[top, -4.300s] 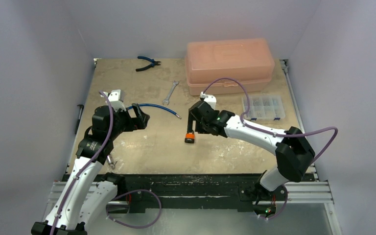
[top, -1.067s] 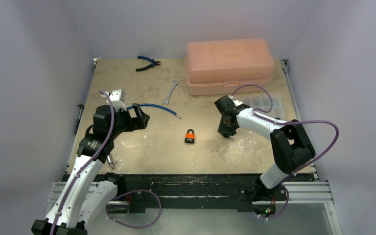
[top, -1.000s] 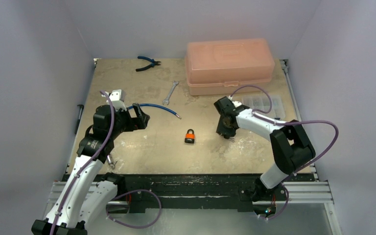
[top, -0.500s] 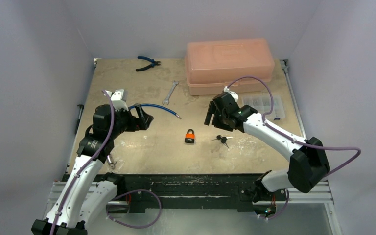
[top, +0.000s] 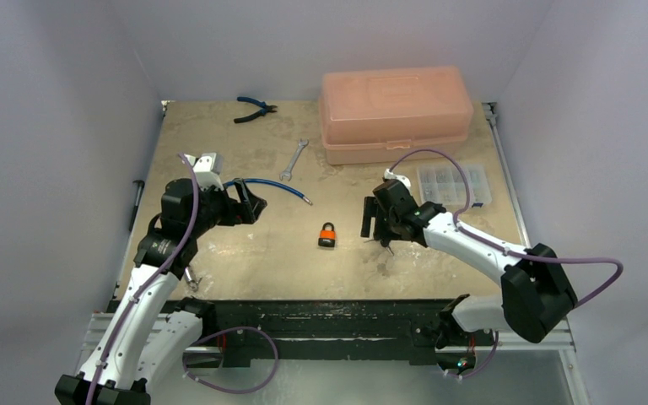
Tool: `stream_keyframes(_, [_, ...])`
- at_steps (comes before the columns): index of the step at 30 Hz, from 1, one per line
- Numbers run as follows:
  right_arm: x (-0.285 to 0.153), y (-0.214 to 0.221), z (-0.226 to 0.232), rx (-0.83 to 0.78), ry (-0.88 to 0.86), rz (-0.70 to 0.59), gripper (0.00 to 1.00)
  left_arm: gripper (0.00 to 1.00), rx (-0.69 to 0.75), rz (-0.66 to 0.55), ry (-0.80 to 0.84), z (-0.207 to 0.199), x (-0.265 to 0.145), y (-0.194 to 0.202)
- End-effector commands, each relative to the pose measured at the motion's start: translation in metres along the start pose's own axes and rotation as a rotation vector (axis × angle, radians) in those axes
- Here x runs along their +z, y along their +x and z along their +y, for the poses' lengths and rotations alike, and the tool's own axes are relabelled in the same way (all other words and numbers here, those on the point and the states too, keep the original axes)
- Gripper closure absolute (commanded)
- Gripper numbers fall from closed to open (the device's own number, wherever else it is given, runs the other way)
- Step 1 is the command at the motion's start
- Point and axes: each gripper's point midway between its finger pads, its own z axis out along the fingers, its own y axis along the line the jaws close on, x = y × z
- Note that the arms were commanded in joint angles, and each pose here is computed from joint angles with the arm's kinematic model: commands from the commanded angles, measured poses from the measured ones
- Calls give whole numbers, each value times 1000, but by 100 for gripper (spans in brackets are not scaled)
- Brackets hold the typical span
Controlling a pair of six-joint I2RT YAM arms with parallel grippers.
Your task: Unlock with the key
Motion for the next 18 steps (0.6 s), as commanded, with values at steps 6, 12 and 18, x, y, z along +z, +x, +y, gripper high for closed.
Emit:
stream_keyframes(6, [24, -10, 3, -209, -11, -12, 20, 10, 26, -43, 7, -1, -1, -11])
stream_keyframes(12, [38, 2, -8, -187, 23, 52, 25, 11, 27, -41, 4, 0, -1, -10])
stream_keyframes(18, [60, 26, -15, -180, 53, 159, 41, 11, 27, -42, 0, 0, -1, -11])
